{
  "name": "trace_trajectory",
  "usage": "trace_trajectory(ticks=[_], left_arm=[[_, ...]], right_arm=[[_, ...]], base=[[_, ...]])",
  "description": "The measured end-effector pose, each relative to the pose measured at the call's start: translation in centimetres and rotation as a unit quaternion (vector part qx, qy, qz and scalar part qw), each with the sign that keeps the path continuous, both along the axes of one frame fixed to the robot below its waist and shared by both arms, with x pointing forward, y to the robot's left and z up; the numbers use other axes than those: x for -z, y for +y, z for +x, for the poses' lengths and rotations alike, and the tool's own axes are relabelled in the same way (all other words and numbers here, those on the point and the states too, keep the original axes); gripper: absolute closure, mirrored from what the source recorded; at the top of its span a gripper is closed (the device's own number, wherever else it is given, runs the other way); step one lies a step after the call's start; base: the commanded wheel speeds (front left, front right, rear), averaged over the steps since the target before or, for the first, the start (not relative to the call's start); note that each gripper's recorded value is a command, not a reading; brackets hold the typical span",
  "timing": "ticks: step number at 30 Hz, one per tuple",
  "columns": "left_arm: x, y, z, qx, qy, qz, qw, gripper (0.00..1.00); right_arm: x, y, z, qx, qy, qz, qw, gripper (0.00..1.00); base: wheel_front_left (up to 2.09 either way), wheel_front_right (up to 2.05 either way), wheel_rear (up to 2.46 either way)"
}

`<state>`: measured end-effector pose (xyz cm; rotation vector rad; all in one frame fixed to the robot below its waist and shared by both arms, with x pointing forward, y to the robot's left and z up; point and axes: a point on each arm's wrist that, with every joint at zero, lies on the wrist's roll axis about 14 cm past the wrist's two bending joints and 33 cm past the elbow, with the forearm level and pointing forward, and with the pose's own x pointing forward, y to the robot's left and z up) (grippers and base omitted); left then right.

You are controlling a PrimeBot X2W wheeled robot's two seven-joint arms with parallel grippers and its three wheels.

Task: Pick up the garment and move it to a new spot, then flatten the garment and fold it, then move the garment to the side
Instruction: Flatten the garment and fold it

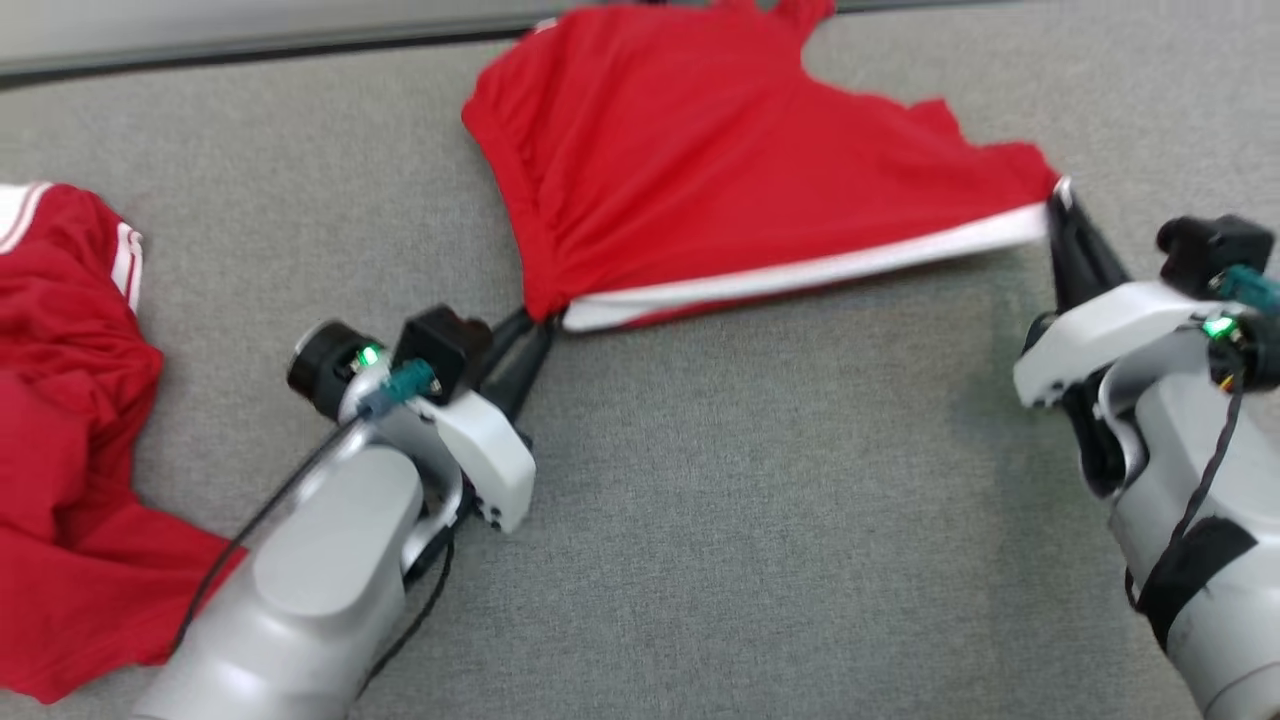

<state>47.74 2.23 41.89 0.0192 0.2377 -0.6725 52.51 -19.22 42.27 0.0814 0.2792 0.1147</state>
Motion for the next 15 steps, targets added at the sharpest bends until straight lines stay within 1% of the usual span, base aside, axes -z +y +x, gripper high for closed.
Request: trace_trajectory(ticks=[2,5,9,15], left_arm=[[-0.2,-0.4,-1.5,0.010,0.001,0.001,1.000,1.00],[-0.6,-0.8,-3.6,0.020,0.003,-0.002,1.000,1.00],[-1.4,-1.6,-6.0,0.031,0.002,-0.015,0.999,1.00],[-2.7,-2.9,-9.4,0.047,0.002,-0.043,0.998,1.00]], right_arm=[[0.1,0.1,-1.4,-0.005,0.012,0.001,1.000,1.00],[-0.2,-0.9,-3.2,-0.010,0.023,-0.013,1.000,1.00],[-0.6,-1.2,-5.7,-0.016,0.036,-0.005,0.999,1.00],[-1.3,-4.8,-9.3,0.008,0.048,0.004,0.999,1.00]], base=[[0.00,0.00,0.00],[0.00,0.00,0.00],[0.00,0.00,0.00],[0.00,0.00,0.00]])
